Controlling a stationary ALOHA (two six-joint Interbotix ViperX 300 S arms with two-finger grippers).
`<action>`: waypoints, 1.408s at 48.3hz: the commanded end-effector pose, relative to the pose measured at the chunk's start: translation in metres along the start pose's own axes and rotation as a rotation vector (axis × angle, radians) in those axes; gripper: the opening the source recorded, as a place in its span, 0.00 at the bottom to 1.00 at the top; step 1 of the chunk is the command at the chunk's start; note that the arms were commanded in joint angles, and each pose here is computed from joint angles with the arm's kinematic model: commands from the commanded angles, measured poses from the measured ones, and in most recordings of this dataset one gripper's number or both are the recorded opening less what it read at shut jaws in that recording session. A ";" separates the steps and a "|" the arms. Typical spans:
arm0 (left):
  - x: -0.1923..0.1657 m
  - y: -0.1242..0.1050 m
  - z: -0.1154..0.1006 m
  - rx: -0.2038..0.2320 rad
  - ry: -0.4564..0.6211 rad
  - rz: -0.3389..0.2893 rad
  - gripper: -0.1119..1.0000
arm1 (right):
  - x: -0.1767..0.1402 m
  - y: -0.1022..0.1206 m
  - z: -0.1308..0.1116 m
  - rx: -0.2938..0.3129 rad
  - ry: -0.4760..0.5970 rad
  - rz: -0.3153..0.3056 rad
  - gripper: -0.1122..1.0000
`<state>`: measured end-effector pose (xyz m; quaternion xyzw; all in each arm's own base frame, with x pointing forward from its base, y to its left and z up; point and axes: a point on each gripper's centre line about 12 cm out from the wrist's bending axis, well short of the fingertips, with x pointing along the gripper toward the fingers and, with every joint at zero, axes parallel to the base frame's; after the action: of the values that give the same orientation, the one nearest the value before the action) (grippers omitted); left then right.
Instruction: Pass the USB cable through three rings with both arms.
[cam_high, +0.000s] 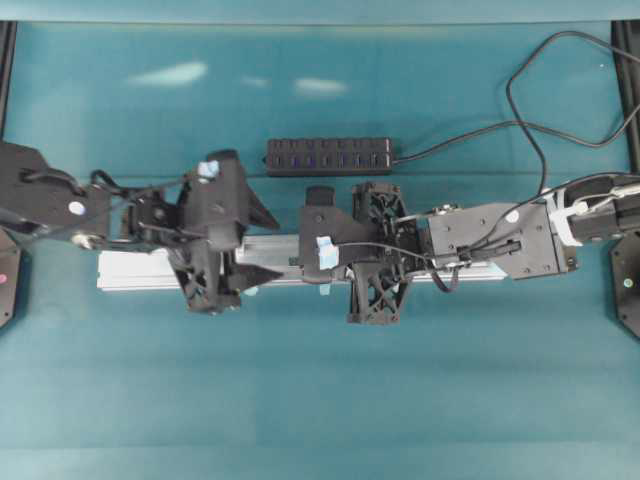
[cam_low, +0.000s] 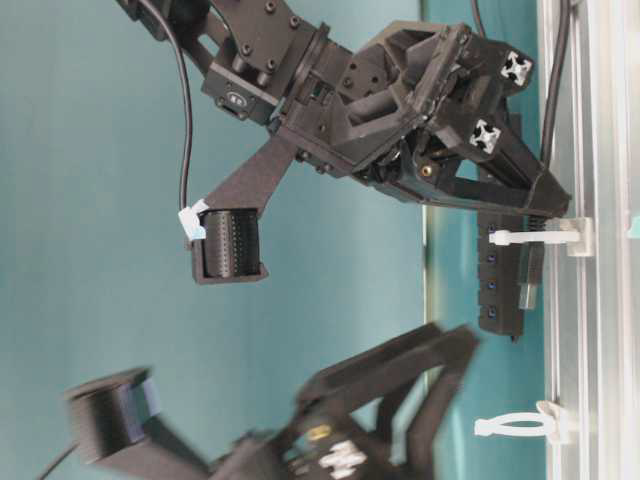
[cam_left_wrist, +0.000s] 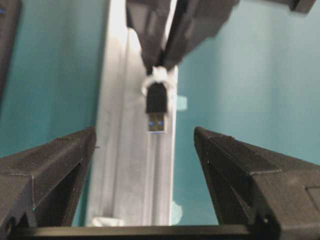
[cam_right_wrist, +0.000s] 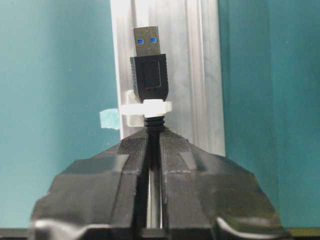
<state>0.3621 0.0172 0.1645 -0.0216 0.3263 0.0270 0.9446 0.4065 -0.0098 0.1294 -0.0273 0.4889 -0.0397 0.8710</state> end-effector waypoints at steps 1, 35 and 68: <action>0.006 -0.002 0.003 0.004 -0.017 -0.006 0.89 | -0.005 0.000 0.006 0.013 -0.027 0.002 0.01; 0.037 0.001 -0.004 -0.001 -0.028 -0.001 0.89 | -0.006 0.000 0.005 0.028 -0.039 0.011 0.01; 0.040 0.000 0.000 0.007 -0.043 -0.002 0.30 | -0.006 0.001 0.006 0.028 -0.044 0.013 0.01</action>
<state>0.3876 0.0170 0.1300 -0.0207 0.3264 0.0247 0.9447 0.4060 -0.0104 0.1278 -0.0180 0.4836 -0.0403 0.8742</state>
